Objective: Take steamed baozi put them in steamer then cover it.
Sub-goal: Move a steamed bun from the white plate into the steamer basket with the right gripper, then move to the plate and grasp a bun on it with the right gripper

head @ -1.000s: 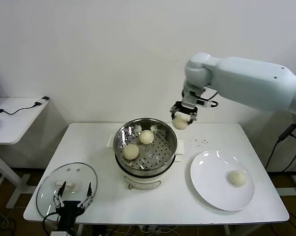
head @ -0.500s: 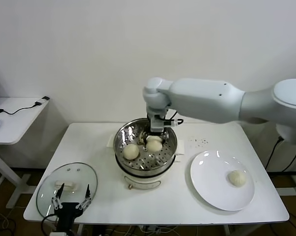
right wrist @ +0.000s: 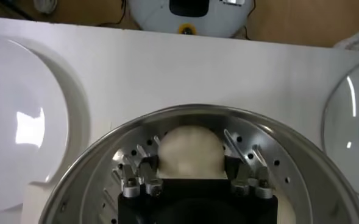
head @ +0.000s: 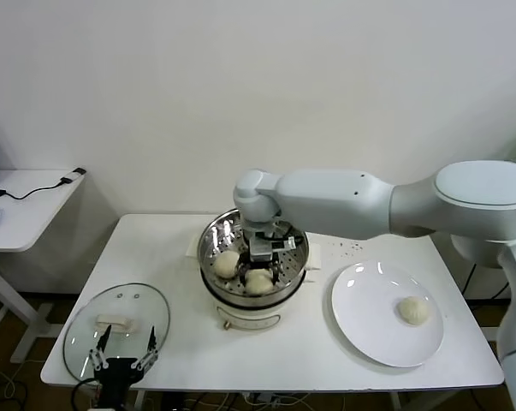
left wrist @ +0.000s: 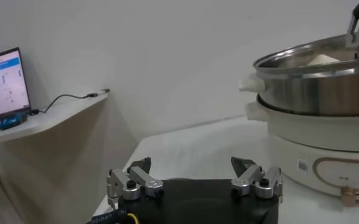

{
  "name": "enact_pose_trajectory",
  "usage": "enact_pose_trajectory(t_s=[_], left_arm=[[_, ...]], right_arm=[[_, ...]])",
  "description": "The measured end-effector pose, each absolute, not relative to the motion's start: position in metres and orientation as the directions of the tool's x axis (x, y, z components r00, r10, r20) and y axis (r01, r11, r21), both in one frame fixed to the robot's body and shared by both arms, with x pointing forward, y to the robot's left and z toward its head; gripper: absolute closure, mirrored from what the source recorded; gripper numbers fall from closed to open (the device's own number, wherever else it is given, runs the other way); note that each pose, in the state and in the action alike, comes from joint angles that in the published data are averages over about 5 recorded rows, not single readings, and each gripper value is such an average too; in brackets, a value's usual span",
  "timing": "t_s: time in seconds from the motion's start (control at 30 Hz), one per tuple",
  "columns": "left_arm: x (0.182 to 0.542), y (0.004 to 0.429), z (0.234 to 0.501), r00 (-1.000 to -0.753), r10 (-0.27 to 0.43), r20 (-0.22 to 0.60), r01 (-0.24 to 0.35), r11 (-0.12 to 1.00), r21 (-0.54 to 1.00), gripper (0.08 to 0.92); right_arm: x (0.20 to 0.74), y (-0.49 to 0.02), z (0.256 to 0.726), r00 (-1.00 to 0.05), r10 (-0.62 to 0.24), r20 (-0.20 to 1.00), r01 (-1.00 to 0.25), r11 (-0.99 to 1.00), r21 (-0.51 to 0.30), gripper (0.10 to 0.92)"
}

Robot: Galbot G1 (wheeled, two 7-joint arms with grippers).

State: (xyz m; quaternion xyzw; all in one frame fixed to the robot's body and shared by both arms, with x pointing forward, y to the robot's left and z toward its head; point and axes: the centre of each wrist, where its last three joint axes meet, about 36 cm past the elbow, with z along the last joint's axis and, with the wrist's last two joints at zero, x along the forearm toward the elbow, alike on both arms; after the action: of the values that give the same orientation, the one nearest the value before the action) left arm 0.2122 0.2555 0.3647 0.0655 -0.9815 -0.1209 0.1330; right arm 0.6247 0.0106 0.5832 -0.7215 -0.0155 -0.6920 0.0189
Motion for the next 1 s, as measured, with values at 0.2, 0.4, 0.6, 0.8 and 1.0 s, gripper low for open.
enact_pose_trajectory(t_s=[0.2, 0.4, 0.6, 0.8, 1.0], left_arm=[[0.214, 0.255, 0.365, -0.957, -0.161, 0.243, -0.098, 0.962, 0.254, 0.177], [0.214, 0.255, 0.367, -0.958, -0.160, 0.240, -0.096, 0.962, 0.256, 0.177], [0.215, 0.254, 0.369, -0.960, -0.154, 0.235, -0.092, 0.962, 0.257, 0.177], [0.214, 0.253, 0.370, -0.961, -0.150, 0.233, -0.087, 0.962, 0.258, 0.177], [0.214, 0.251, 0.371, -0.963, -0.144, 0.227, -0.084, 0.963, 0.256, 0.177]], right_arm=[[0.626, 0.013, 0.587, 0.027, -0.011, 1.000, 0.070, -0.997, -0.013, 0.201], [0.634, 0.009, 0.606, -0.011, -0.023, 1.000, 0.089, -0.996, -0.022, 0.200], [0.644, -0.010, 0.636, -0.048, -0.049, 0.998, 0.071, -0.996, -0.046, 0.200], [0.657, -0.058, 0.668, -0.084, -0.099, 0.992, -0.049, -0.993, -0.103, 0.200], [0.666, -0.140, 0.685, -0.127, -0.161, 0.979, -0.348, -0.917, -0.196, 0.200]])
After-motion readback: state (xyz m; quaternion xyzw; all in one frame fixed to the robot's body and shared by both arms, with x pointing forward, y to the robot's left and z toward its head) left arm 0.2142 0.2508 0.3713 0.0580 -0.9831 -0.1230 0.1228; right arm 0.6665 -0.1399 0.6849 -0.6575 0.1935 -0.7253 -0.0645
